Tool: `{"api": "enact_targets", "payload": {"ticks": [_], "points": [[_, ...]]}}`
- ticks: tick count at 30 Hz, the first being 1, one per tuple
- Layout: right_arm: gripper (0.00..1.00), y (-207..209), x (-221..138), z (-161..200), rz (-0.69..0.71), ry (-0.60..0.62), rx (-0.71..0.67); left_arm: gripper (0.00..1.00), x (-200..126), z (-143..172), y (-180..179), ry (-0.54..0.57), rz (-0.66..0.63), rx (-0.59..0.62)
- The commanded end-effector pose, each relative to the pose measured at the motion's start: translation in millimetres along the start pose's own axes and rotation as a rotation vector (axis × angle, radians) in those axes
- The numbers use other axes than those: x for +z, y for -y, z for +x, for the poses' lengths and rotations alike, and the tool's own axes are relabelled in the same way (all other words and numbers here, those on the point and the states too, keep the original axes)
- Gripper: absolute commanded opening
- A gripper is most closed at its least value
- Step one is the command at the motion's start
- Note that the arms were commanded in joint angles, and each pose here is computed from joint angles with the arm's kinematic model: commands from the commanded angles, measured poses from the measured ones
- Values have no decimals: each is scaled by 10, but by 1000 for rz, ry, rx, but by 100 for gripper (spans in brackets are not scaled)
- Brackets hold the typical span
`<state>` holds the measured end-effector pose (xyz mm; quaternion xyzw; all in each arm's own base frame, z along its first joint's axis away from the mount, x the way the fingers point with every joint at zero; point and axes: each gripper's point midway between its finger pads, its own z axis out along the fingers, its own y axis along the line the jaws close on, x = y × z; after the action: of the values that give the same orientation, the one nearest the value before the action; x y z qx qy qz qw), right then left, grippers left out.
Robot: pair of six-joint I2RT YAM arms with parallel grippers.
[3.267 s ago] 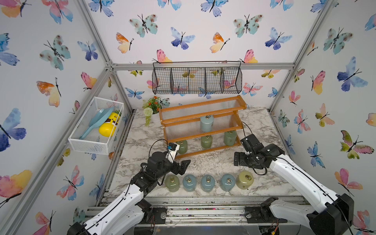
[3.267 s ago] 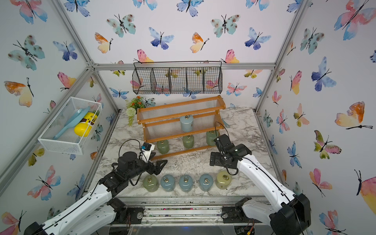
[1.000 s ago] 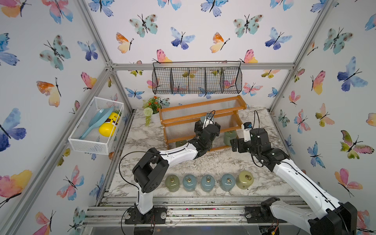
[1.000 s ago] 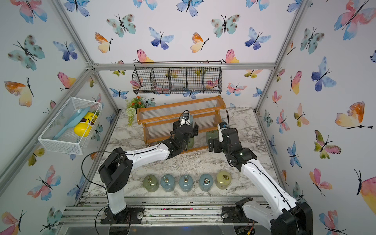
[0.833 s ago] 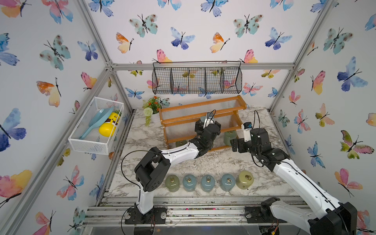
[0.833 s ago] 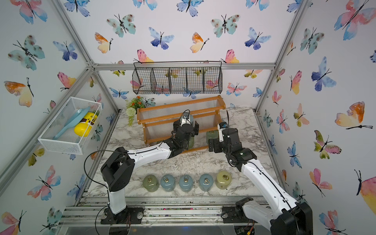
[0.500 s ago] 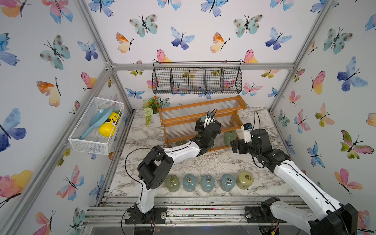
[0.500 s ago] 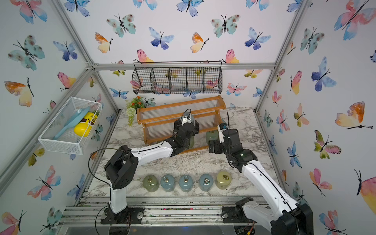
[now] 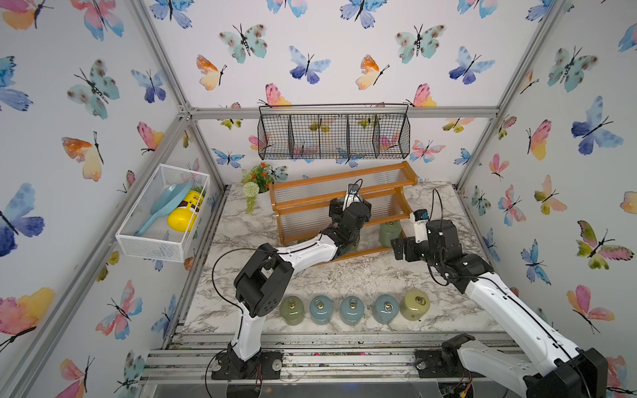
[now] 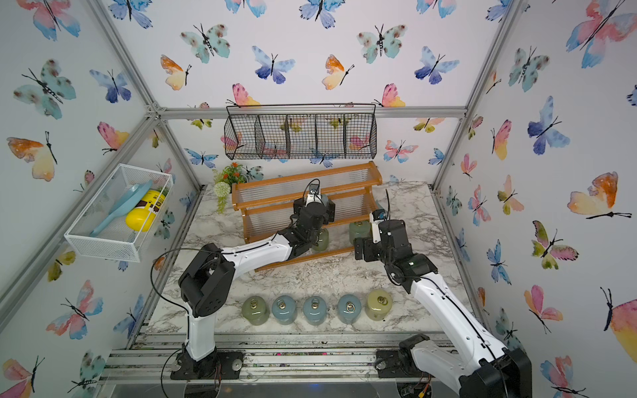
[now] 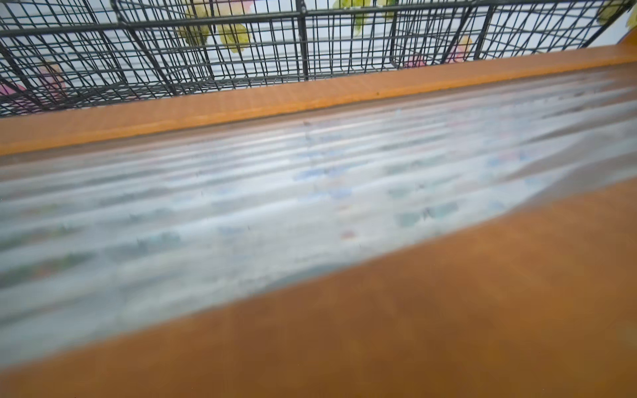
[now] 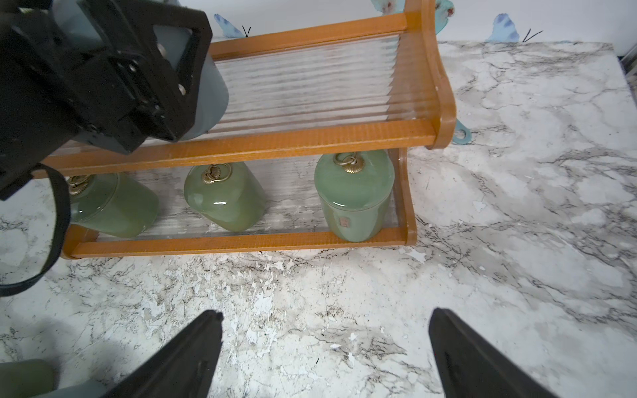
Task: Remove the tea canisters from the shelf
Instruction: Pick up the tea canister from the shelf.
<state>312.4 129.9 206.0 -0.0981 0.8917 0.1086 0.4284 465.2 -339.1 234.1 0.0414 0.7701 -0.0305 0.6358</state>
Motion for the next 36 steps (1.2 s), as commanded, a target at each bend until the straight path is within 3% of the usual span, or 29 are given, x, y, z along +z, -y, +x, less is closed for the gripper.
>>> {"api": "enact_targets", "payload": {"ticks": [1, 9, 10, 16, 30, 36], "points": [[99, 17, -25, 54, -1, -10, 0, 93, 96, 151, 48, -22, 12, 25], [99, 23, -28, 70, 2, -15, 3, 80, 61, 172, 77, -20, 49, 37], [99, 22, -27, 71, 1, -16, 3, 79, 2, 27, 55, 2, 55, 21], [99, 32, -36, 78, 6, -17, 4, 75, -149, -120, 67, 21, 116, 35], [99, 48, -16, 132, 9, -26, 13, 72, -772, -131, 316, 10, 494, 75], [99, 39, -10, 163, 2, -33, 21, 70, -933, -92, 397, -7, 594, 83]]}}
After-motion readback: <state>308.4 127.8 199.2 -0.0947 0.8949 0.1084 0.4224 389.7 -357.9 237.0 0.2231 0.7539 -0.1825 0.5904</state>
